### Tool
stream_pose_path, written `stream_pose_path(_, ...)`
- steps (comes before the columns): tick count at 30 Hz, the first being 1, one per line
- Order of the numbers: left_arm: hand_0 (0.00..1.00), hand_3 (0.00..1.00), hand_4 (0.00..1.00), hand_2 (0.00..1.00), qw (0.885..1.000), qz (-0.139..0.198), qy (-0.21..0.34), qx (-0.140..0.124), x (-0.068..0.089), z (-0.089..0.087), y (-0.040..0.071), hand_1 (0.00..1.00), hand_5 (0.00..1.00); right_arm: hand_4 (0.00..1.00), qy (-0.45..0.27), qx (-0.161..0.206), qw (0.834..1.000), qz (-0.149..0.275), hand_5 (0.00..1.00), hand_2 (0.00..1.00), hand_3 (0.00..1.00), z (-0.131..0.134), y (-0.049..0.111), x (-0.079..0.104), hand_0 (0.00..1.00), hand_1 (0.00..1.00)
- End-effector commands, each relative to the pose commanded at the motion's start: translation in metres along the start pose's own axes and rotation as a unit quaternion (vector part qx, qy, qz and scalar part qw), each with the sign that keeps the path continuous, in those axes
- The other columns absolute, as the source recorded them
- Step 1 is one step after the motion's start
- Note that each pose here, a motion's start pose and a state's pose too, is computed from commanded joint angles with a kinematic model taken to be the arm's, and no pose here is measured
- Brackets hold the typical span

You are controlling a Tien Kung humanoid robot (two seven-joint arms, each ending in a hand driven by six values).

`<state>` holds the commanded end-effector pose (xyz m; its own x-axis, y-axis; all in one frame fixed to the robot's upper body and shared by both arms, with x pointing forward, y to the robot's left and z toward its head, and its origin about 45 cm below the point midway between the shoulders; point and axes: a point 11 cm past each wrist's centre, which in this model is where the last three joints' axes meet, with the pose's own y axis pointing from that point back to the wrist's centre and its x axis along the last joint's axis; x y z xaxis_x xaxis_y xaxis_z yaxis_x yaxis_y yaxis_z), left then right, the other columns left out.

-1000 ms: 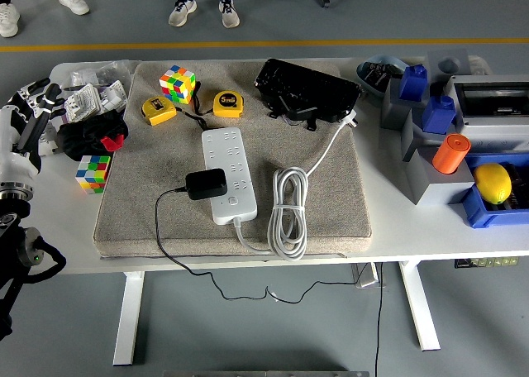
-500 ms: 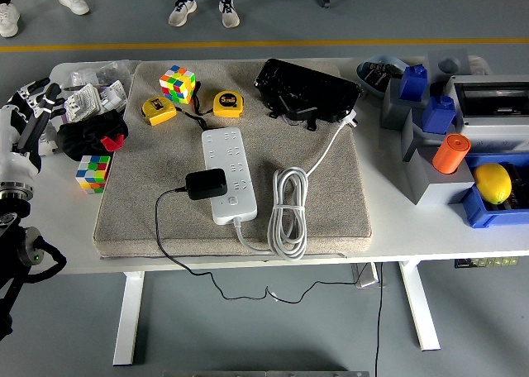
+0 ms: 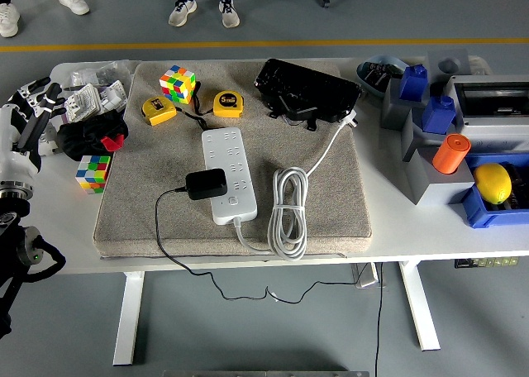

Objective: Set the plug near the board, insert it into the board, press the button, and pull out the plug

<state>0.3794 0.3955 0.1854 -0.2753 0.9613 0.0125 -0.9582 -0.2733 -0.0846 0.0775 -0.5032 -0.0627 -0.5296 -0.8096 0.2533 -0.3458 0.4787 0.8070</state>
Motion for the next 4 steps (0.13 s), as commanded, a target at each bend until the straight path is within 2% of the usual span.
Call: stream_pose_path(4,0.582,0.707,0.986,0.651,1.000,-0.001,-0.001,0.001,-0.0002,-0.0007,0.0005,0.640,0.561,0.998,0.001,-0.001,1.000,0.000,0.620,0.710,0.601,0.0000,0.0000,0.0010,0.710,0.714)
